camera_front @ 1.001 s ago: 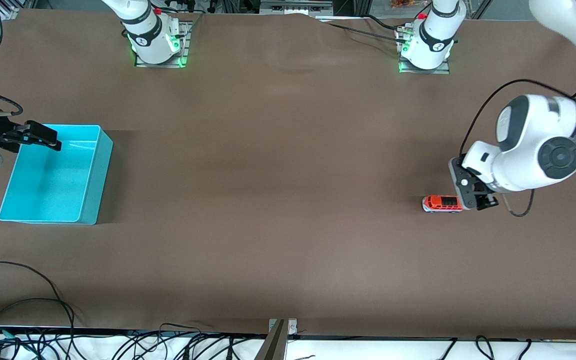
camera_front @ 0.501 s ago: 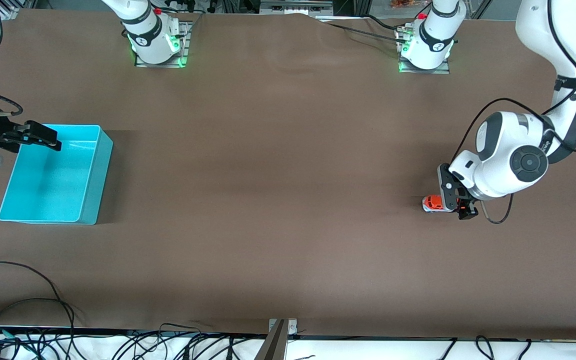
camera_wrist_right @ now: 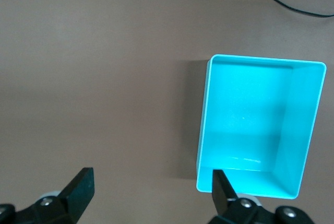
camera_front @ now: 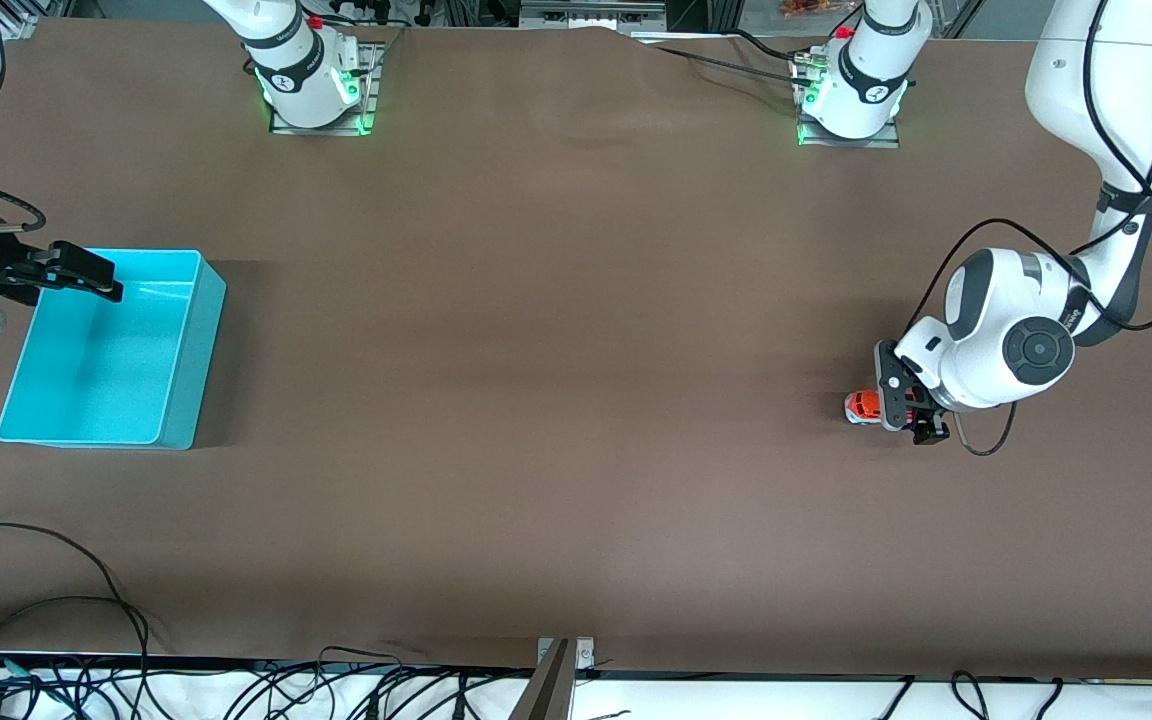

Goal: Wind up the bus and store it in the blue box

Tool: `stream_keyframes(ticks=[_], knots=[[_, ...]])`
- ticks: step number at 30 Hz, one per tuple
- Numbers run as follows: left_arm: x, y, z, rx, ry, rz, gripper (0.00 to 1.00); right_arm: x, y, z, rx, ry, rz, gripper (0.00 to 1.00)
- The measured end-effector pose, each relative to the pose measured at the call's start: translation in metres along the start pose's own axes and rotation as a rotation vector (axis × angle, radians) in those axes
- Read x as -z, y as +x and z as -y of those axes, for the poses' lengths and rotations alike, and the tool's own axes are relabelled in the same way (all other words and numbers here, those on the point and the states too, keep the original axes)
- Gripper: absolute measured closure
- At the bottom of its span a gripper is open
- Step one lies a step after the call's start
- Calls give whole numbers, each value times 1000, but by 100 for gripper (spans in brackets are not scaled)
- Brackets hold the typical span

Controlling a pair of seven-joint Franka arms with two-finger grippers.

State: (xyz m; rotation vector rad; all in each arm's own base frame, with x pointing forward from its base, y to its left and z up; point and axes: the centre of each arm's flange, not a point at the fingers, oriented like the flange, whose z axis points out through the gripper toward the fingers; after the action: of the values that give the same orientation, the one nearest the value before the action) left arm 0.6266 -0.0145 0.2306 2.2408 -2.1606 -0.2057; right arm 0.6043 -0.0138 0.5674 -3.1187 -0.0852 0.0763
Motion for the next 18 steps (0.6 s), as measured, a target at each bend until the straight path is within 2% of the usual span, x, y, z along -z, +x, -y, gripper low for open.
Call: stream_keyframes(ticks=[18], knots=[[-35,-7,2,-1,27,-22,0,0,0,0,0,0,0,0]])
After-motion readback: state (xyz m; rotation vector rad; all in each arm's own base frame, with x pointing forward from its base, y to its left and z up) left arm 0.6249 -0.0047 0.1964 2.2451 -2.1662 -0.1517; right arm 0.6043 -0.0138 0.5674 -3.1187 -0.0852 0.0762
